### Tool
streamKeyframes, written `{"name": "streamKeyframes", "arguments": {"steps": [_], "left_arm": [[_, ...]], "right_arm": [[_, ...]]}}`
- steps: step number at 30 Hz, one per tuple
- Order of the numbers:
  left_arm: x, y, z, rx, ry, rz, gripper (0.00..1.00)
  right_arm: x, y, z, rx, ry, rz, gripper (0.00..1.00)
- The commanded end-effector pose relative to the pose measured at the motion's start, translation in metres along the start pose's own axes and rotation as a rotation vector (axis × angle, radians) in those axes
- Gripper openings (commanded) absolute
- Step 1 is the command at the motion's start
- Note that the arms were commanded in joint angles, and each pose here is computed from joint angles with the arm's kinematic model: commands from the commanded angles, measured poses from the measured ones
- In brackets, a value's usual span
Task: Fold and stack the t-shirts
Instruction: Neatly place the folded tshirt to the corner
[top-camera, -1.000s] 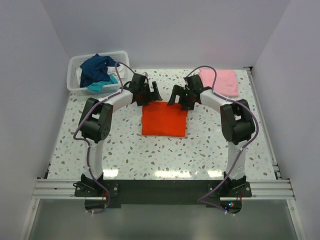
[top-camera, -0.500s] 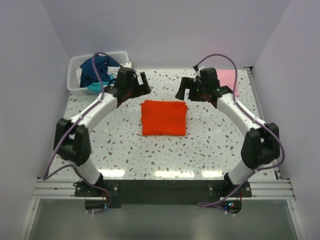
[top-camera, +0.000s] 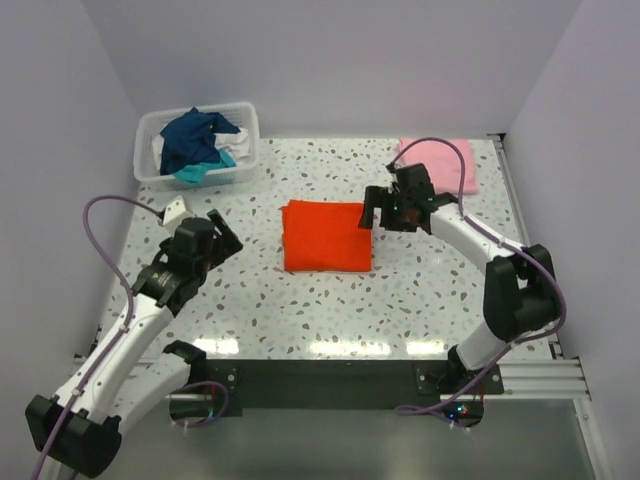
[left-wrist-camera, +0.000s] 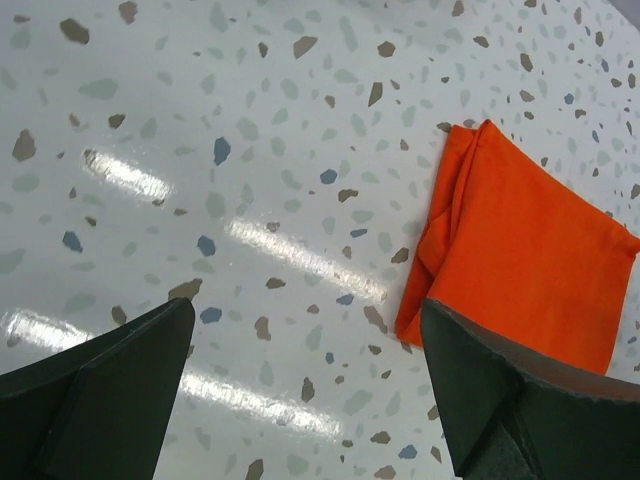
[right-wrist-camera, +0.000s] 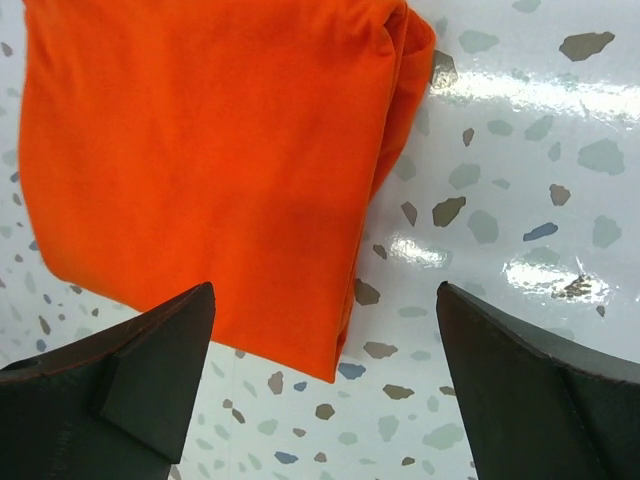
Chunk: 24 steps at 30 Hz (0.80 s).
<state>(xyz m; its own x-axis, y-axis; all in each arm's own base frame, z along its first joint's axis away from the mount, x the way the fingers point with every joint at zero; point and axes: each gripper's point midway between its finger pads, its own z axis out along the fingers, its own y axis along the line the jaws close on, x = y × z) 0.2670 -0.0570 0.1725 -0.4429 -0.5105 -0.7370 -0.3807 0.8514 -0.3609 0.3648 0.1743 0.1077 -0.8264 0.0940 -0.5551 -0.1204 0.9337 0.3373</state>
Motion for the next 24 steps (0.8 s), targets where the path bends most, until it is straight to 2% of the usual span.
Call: {"name": "streamKeyframes", "arguments": {"steps": [1, 11, 24], "left_arm": [[0.006, 0.029, -0.01, -0.096, -0.019, -0.09, 1.0], [0.017, 0.04, -0.014, -0.134, 0.015, -0.111, 1.0], [0.018, 0.041, -0.011, -0.15, 0.018, -0.11, 1.0]], "right_arm": [[0.0, 0.004, 0.014, 0.021, 0.01, -0.034, 0.95], [0.021, 0.003, 0.056, 0.139, 0.069, -0.065, 0.8], [0.032, 0.004, 0.093, 0.157, 0.114, -0.121, 0.52]]}}
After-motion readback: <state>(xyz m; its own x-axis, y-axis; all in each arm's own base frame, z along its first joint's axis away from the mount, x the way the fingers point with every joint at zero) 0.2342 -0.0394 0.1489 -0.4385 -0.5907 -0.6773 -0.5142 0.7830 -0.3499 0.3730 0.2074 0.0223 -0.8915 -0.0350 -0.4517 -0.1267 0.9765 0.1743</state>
